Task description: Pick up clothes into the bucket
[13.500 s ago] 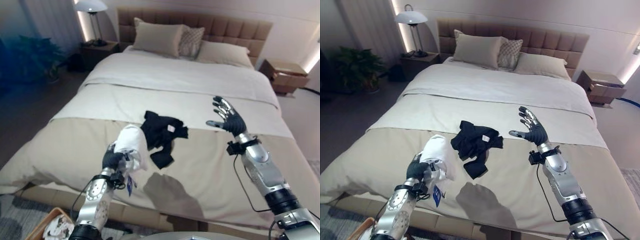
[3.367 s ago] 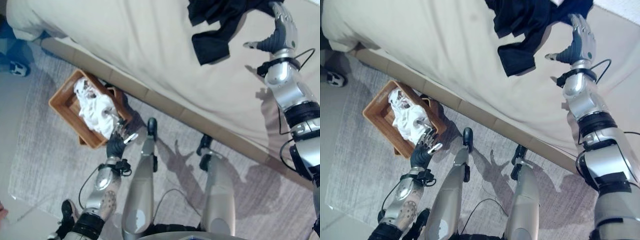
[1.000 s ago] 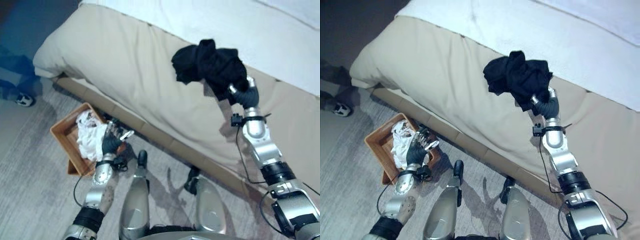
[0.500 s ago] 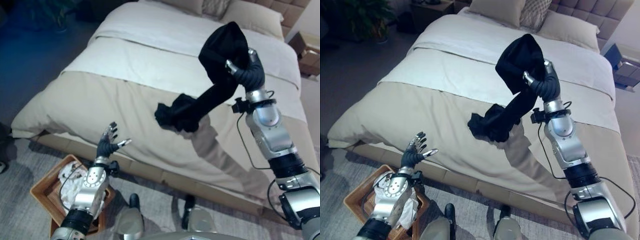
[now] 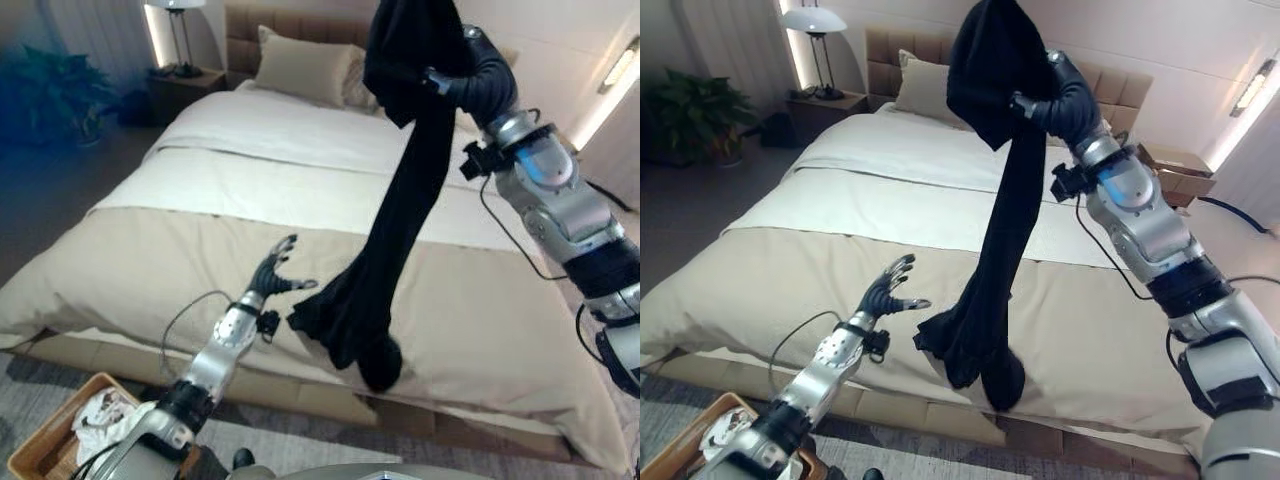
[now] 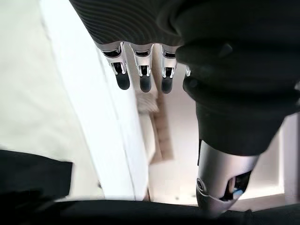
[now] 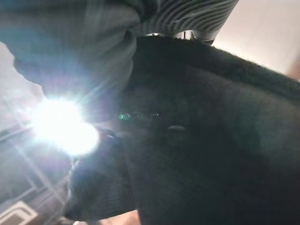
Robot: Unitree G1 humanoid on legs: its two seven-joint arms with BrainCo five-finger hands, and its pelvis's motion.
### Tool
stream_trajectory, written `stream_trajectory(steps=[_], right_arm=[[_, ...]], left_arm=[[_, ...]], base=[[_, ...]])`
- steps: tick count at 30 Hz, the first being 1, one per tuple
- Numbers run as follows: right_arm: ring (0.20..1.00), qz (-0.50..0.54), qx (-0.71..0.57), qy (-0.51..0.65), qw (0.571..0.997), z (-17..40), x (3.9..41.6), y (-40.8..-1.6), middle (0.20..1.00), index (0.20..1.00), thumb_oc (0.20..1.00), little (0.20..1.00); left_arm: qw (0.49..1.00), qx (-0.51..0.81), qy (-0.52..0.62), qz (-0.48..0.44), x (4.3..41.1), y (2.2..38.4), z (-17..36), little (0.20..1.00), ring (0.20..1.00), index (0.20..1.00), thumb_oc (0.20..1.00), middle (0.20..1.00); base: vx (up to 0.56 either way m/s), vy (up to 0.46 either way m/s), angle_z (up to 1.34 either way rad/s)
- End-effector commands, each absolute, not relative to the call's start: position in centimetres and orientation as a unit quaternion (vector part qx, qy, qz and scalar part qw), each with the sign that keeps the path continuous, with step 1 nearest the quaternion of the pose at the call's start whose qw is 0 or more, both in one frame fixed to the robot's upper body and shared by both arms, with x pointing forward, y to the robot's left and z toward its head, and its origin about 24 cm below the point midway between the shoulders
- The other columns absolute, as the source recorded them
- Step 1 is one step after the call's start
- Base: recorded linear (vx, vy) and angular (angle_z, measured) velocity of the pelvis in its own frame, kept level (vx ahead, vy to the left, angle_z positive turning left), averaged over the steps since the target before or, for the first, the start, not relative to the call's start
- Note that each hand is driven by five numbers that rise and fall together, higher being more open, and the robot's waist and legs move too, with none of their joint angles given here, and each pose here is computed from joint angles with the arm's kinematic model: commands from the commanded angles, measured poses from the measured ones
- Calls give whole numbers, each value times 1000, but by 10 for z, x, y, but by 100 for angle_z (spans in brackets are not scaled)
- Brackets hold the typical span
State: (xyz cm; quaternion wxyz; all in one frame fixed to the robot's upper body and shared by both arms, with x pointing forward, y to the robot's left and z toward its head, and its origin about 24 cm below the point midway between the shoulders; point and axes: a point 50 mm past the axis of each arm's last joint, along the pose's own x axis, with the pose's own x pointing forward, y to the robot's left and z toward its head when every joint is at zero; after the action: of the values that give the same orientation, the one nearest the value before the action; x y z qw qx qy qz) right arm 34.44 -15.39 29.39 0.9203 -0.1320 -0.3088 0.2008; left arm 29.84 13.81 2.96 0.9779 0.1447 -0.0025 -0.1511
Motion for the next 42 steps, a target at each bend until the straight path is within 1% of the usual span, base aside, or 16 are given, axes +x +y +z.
stream_trajectory(steps=[1,3,5,9,11,14,16,18,23,24,29,32,36,37,41,42], right_arm=[[200,208,-89,-398,889,364,337,-136,200,200,200,200],[200,210,-86,-394,890,369,341,-131,200,200,200,200],[200,228,-79,-397,885,377,341,-118,200,200,200,200],[200,236,-79,-393,885,378,343,-111,200,200,200,200],[200,250,-85,-395,880,384,341,-101,200,200,200,200],[200,245,-79,-393,883,390,345,-100,200,200,200,200],[200,247,-85,-400,879,397,343,-94,200,200,200,200],[200,246,-85,-401,878,399,343,-94,200,200,200,200],[200,237,-73,-421,872,417,340,-95,200,200,200,200],[200,230,-71,-426,872,422,340,-97,200,200,200,200],[200,207,-68,-430,876,429,342,-109,200,200,200,200],[200,193,-89,-430,877,431,342,-116,200,200,200,200],[200,170,-116,-426,881,431,343,-131,200,200,200,200],[200,170,-116,-426,881,431,343,-131,200,200,200,200],[200,136,-133,-423,886,432,340,-158,200,200,200,200],[200,136,-133,-423,886,432,340,-158,200,200,200,200]], left_arm=[[979,110,0,-174,313,129,38,1000,1000,1000,1000,1000],[978,100,19,-183,315,122,31,1000,1000,1000,1000,1000],[977,12,55,-205,312,109,24,1000,1000,1000,1000,1000],[973,24,61,-223,315,96,24,1000,1000,1000,1000,1000],[961,37,82,-262,314,78,19,1000,1000,1000,1000,1000],[947,54,97,-300,312,67,15,1000,1000,1000,1000,1000],[936,40,126,-326,307,64,7,1000,1000,1000,1000,1000],[935,36,133,-327,306,64,5,1000,1000,1000,1000,1000],[913,-46,199,-354,289,60,-16,1000,1000,1000,1000,1000],[911,-64,205,-351,285,60,-19,200,200,200,200,200],[915,-111,204,-330,285,64,-19,200,200,200,200,200],[921,-142,196,-307,286,75,-18,200,200,200,200,200],[931,-190,174,-259,284,101,-14,200,200,200,200,200],[931,-190,174,-259,284,101,-15,200,200,200,200,200],[941,-218,137,-219,273,133,-5,200,200,200,200,200],[941,-218,138,-219,273,133,-5,200,200,200,200,200]], base=[[-5,-40,-21],[8,-43,-17],[20,-31,-13],[16,-11,-8],[15,-14,0],[11,-1,-1],[17,-1,-1],[0,0,0],[31,-10,-3],[0,0,0],[0,0,0],[0,0,0],[0,0,0],[0,0,0],[0,0,0],[3,-2,6]])
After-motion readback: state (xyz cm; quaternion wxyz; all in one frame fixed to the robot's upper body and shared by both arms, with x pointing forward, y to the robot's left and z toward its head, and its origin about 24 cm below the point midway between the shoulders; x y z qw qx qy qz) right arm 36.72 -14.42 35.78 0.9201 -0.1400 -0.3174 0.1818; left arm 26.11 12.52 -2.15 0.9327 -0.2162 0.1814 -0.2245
